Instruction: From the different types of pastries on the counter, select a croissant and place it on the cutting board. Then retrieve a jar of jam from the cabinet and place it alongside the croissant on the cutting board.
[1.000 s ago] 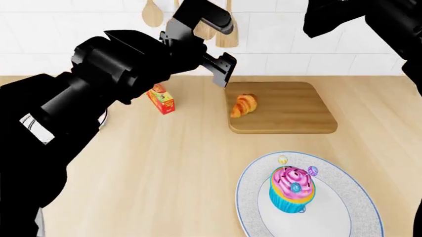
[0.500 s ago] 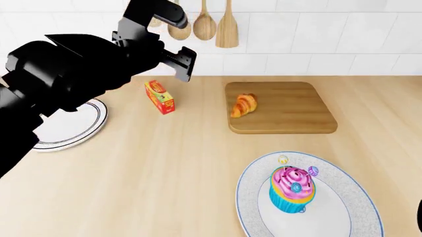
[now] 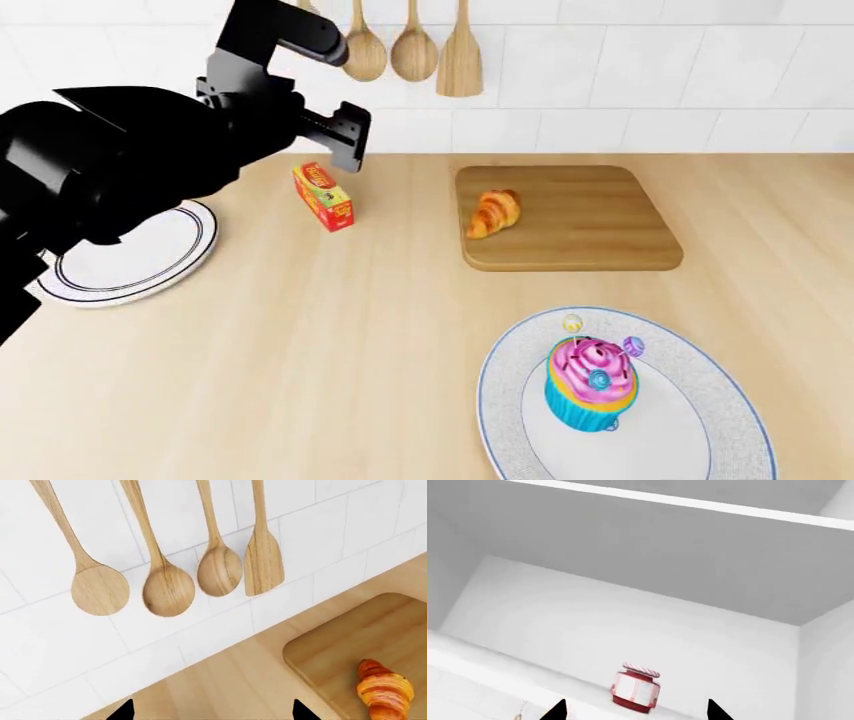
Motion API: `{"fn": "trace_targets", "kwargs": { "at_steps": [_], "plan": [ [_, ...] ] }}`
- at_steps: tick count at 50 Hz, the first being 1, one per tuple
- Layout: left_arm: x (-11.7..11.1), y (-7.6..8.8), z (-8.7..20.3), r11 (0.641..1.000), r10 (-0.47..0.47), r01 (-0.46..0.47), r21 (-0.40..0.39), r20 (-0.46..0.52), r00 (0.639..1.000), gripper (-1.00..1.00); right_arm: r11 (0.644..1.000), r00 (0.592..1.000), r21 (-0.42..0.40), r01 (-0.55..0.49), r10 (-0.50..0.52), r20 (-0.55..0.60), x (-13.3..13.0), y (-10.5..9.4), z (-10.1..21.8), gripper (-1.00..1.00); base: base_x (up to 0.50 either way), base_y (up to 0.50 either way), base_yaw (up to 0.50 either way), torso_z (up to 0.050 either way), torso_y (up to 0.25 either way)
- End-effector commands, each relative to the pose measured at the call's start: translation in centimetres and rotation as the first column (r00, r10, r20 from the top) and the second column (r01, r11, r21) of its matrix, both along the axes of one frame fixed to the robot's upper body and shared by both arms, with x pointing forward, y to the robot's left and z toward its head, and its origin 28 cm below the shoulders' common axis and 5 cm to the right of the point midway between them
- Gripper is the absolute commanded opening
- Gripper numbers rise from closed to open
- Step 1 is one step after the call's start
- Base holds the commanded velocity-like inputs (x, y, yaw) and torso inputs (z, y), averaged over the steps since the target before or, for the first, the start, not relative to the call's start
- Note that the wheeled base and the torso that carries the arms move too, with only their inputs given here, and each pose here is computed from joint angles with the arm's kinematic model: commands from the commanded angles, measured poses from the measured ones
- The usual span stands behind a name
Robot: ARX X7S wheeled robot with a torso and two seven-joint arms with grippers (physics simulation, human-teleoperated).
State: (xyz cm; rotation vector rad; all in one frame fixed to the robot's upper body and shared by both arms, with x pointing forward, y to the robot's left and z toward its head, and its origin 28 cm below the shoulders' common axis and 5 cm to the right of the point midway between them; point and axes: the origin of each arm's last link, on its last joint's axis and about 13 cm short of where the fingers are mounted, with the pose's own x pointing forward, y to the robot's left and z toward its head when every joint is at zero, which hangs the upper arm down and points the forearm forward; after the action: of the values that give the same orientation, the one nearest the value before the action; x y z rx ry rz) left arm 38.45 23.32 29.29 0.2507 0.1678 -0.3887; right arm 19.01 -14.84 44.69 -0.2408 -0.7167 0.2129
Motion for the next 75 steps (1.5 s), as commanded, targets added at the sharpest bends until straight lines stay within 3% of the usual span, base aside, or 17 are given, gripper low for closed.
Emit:
{"fn": "trace_targets", "kwargs": {
  "at_steps": [1,6,16,29,45,50,62,75],
  "plan": [
    [-0.5,0.4,-0.1,1.0,0.007,-0.007,-0.006,0.005,1.0,1.0,1.0,0.996,-0.007,0.014,-0.013,0.084,-0.7,0.5,3.2,1.0,0.0,0.0,0.0,0.0,0.0],
    [-0.5,0.5,-0.2,1.0,0.012,-0.012,-0.007,0.003,1.0,1.0,0.999,0.994,-0.004,0.035,-0.035,0.106,-0.8,0.7,5.1,1.0,0.0,0.0,0.0,0.0,0.0],
    [-0.7,0.4,-0.3,1.0,0.009,-0.009,-0.004,-0.002,1.0,1.0,0.996,0.999,0.08,0.049,-0.05,0.012,1.5,1.0,8.7,1.0,0.0,0.0,0.0,0.0,0.0],
    [-0.8,0.5,-0.2,1.0,0.016,-0.016,-0.018,0.006,1.0,1.0,0.997,0.997,0.047,0.057,-0.055,-0.056,3.3,0.9,12.2,1.0,0.0,0.0,0.0,0.0,0.0],
    [-0.8,0.5,-0.2,1.0,0.015,-0.014,-0.014,0.005,1.0,1.0,0.999,0.994,0.026,0.047,-0.044,-0.102,4.4,0.8,13.7,1.0,0.0,0.0,0.0,0.0,0.0],
    [-0.9,0.6,-0.1,1.0,0.023,-0.023,-0.016,0.007,1.0,1.0,0.994,0.974,0.101,0.028,-0.004,-0.224,5.9,0.2,14.9,1.0,0.0,0.0,0.0,0.0,0.0],
    [-1.2,0.9,0.3,1.0,0.029,-0.029,-0.012,0.016,0.999,1.0,0.993,0.97,0.121,0.008,0.022,-0.242,5.6,0.4,15.0,1.0,0.0,0.0,0.0,0.0,0.0],
    [-1.1,1.0,0.3,0.999,0.037,-0.037,-0.012,0.013,0.999,1.0,0.999,0.97,0.022,-0.043,0.047,-0.239,5.3,1.2,15.3,1.0,0.0,0.0,0.0,0.0,0.0]
  ]
}}
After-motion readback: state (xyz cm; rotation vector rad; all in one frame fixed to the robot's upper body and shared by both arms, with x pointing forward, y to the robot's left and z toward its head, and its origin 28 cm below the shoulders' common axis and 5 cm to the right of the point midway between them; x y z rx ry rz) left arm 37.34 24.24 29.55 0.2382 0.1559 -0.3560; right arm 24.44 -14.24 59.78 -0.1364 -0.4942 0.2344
